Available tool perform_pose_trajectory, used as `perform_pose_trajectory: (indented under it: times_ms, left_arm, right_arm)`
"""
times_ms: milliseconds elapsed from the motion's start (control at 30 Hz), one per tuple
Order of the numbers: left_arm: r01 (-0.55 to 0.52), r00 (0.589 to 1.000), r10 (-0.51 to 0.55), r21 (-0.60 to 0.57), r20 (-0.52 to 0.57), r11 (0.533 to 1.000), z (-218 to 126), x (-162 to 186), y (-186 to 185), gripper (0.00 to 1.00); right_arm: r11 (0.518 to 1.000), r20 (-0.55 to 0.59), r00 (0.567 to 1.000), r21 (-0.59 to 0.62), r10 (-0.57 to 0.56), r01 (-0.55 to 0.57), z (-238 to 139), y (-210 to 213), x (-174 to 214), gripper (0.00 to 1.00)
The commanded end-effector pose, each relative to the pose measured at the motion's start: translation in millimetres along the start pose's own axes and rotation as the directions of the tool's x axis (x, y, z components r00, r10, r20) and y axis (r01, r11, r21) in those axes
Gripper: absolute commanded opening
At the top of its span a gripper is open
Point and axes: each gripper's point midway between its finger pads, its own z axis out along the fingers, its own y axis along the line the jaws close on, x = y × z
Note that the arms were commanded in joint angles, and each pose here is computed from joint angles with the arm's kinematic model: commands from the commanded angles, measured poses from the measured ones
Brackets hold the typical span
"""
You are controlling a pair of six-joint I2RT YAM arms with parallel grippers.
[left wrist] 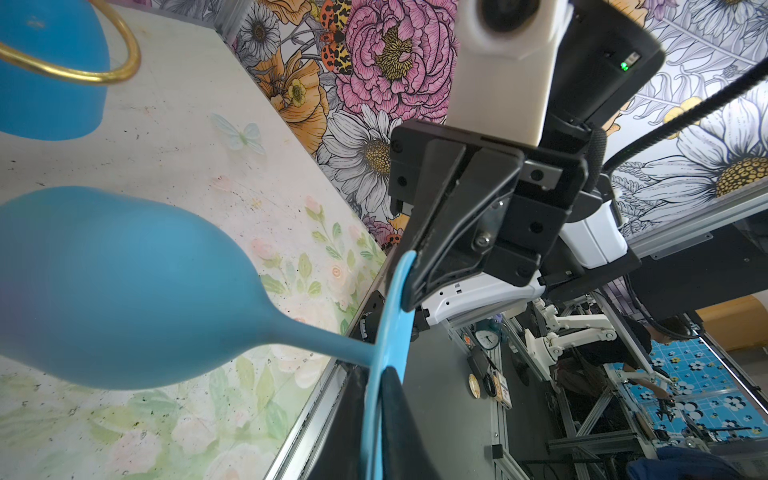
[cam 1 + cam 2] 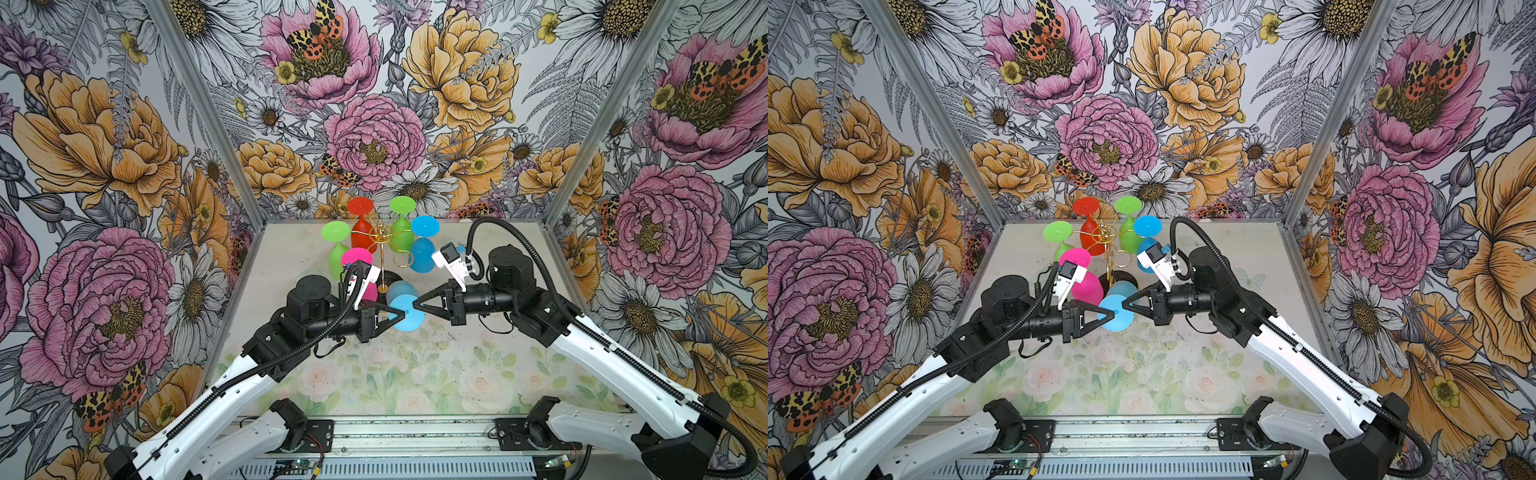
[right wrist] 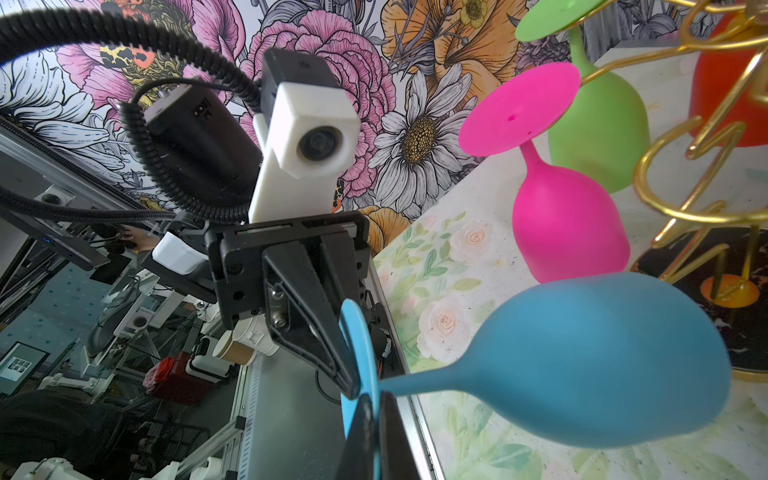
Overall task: Take the wine glass off the wine glass rack
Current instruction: 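Grasp the light blue glass's foot with the left gripper while the right gripper holds it, then open the right gripper and withdraw it while the left gripper carries the glass nearer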
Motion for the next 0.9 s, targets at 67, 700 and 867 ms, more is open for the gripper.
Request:
perform_pose_trajectory:
  times_ms: [67,700,867]
  left_arm:
    - [-0.049,0.999,0.049,0.049,-0.006,0.998,1,1,-11,0.06]
    - [-0.09,0.995,0.092,0.037,-0.042,0.995,15,13,-10,0.0]
    - [-0.148,0.985,0.149,0.025,-0.086,0.989,28,27,-9,0.0]
  right_arm:
    - [0.999,0.04,0.999,0.041,-0.025,0.024,-5,-5,-6,0.01]
    - [0.936,0.123,0.981,0.3,0.152,-0.183,-51,-50,5,0.56]
    - [0.766,0.093,0.966,0.593,0.242,-0.248,-76,-100,27,0.58]
